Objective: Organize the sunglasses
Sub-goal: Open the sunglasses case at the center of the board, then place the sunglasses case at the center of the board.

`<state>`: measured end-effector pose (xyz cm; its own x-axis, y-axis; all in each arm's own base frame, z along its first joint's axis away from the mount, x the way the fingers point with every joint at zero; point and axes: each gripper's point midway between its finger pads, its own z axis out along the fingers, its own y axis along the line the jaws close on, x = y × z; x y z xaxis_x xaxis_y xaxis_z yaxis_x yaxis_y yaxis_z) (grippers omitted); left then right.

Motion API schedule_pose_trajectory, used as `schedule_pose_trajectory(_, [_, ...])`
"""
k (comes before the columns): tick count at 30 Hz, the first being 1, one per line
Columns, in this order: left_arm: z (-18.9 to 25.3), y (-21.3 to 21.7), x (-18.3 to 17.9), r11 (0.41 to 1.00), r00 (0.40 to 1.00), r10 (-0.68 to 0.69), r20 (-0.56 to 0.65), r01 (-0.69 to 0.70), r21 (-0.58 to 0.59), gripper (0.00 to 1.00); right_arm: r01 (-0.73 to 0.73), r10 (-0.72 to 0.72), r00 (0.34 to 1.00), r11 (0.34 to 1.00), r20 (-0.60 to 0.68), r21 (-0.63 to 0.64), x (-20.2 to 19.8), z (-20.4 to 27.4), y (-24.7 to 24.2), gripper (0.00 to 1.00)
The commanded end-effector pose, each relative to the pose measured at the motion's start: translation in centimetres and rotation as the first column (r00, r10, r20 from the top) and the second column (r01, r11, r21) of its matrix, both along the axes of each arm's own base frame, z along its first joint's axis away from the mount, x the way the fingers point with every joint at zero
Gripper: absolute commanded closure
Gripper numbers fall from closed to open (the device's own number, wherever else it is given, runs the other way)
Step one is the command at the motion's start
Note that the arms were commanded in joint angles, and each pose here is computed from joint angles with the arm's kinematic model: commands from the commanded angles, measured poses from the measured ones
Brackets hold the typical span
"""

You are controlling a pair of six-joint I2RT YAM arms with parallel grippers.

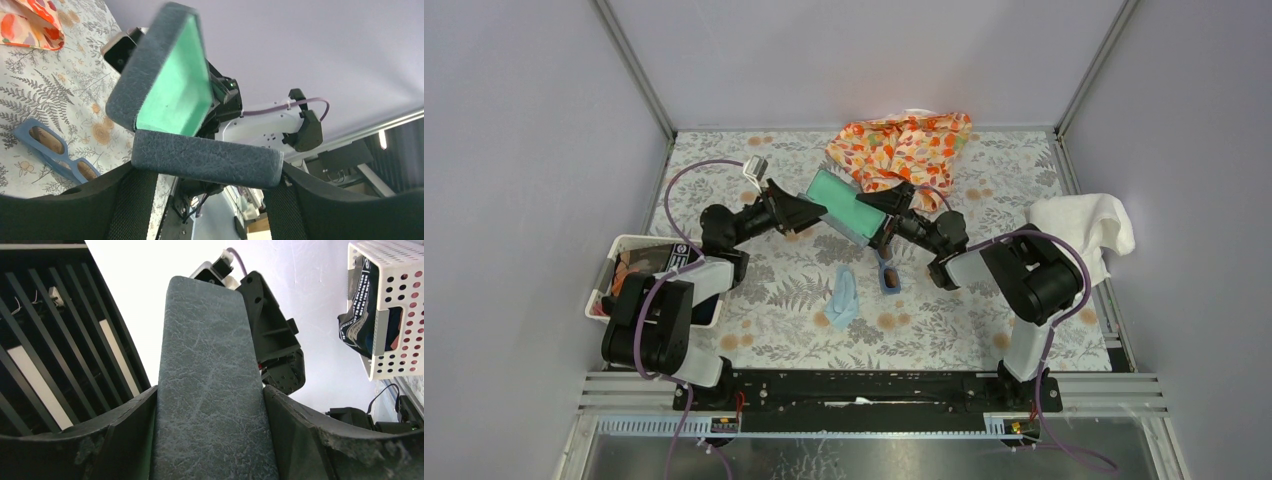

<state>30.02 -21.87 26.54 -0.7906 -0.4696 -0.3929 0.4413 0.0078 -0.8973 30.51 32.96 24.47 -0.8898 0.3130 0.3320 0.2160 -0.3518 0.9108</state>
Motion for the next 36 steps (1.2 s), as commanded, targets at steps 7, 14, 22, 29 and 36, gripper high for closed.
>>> schedule_pose_trajectory(7, [0.3,-0.3,-1.5,0.999,0.992,-0.04,0.123,0.035,0.039,1.0,-0.009,-0.002,0.992,0.996,0.123,0.084,-1.3,3.0,-0.5,0.1])
schedule_pose_trajectory(14, [-0.9,0.1,-0.3,0.998,0.999,-0.002,0.04,0.0,0.057,1.0,0.003,-0.01,0.991,0.999,0.13,0.054,-1.8,2.1,-0.8,0.0])
schedule_pose_trajectory(22, [-4.2,4.9,4.3,0.965,0.969,0.122,-0.213,-0.066,0.252,1.0,0.008,-0.012,1.0,0.988,-0.024,-0.151,-4.2,-7.0,-3.3,0.0])
schedule_pose_trajectory(29, [-9.1,5.8,7.0,0.916,0.924,0.167,-0.344,-0.017,0.4,1.0,0.031,-0.017,0.999,0.942,0.046,-0.334,-4.6,-8.1,-5.1,0.0])
schedule_pose_trajectory(36, [-13.3,5.7,9.7,0.896,0.886,0.164,-0.433,0.049,0.441,1.0,0.208,-0.014,0.968,0.605,0.25,-0.769,-3.0,-7.8,-9.3,0.0])
